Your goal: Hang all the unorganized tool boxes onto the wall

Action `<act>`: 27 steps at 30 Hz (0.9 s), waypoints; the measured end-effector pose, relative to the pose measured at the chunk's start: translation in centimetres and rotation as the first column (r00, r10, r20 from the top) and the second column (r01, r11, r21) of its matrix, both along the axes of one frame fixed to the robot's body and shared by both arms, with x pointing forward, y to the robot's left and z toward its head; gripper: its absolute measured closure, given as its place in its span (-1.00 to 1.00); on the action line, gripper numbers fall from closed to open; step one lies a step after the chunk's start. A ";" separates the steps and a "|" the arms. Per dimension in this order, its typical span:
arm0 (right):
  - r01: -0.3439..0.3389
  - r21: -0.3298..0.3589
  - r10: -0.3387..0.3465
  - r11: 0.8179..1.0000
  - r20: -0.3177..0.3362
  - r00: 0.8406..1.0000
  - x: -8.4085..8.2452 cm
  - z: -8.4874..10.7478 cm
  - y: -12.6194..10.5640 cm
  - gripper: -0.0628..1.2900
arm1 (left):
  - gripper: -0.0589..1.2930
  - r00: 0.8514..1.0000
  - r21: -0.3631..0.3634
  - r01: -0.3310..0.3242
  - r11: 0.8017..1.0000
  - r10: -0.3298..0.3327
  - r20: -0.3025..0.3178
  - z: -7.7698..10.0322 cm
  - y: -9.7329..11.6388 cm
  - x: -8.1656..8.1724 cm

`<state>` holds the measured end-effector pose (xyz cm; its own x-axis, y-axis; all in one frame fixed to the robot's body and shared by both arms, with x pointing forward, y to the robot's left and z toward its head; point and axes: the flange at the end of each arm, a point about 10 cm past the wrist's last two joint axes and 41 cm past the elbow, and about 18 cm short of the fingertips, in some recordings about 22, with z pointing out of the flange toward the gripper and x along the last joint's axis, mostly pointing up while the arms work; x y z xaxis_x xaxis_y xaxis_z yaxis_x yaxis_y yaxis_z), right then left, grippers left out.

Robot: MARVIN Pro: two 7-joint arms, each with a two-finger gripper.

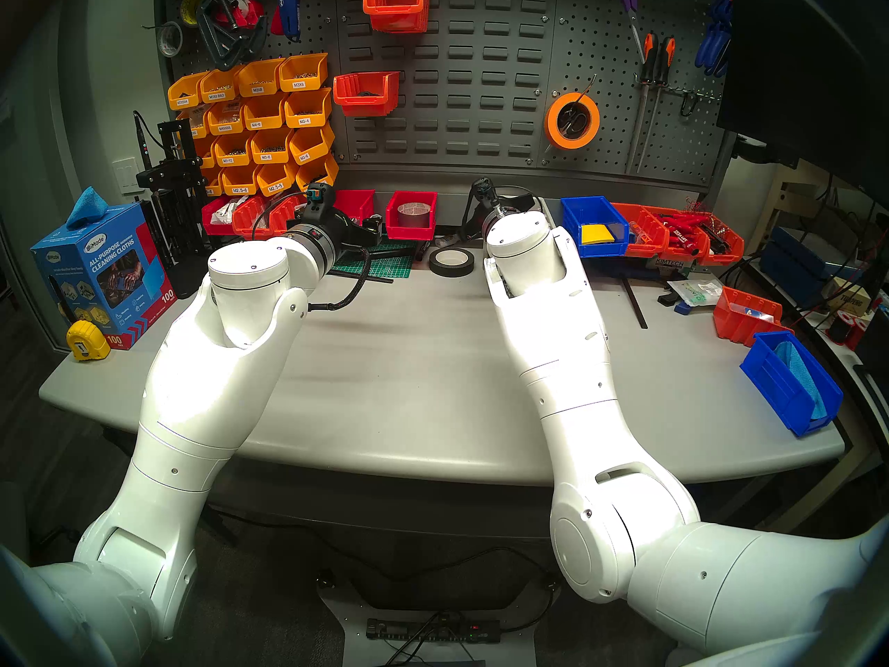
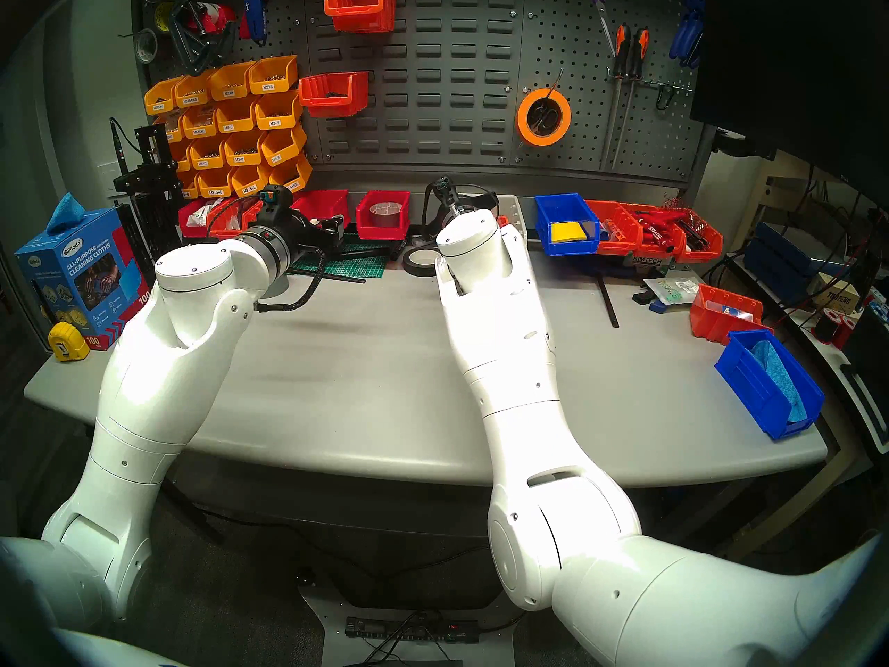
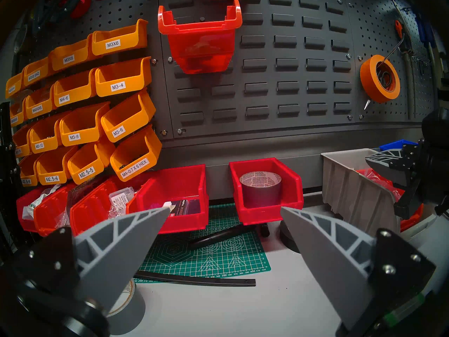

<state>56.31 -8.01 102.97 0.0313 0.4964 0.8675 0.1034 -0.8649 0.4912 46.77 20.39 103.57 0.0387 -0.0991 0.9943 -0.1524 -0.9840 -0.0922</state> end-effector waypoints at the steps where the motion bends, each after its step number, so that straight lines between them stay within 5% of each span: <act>1: 0.002 -0.001 -0.002 1.000 0.001 1.000 0.0 0.0 0.0 0.96 | -0.91 1.000 0.000 0.000 1.000 0.000 0.000 0.0 0.0 0.0; 8: 0.008 -0.007 -0.008 1.000 0.009 1.000 0.0 0.1 0.0 0.96 | -0.91 1.000 0.000 0.000 1.000 0.000 0.000 0.0 0.0 0.0; 9: 0.009 -0.008 -0.009 1.000 0.009 1.000 0.0 0.1 0.1 0.82 | -0.91 1.000 0.000 0.000 1.000 0.000 0.000 0.0 0.0 0.0; 11: 0.009 -0.009 -0.009 1.000 0.010 1.000 -0.1 0.1 0.1 0.18 | -0.91 1.000 0.000 0.000 1.000 0.000 0.000 0.0 0.0 0.0; 12: 0.009 -0.009 -0.009 1.000 0.011 1.000 -0.1 0.2 0.1 -0.63 | -0.91 1.000 0.000 0.000 1.000 0.000 0.000 0.0 0.0 0.0; 14: 0.009 -0.009 -0.009 1.000 0.012 1.000 -0.1 0.2 0.1 -0.91 | -0.91 1.000 0.000 0.000 1.000 0.000 0.000 0.0 0.0 0.0; 27: 0.021 0.040 -0.023 0.999 0.045 0.999 -1.8 1.3 0.6 -0.91 | -0.91 1.000 0.000 0.000 1.000 0.000 0.000 0.0 0.0 0.0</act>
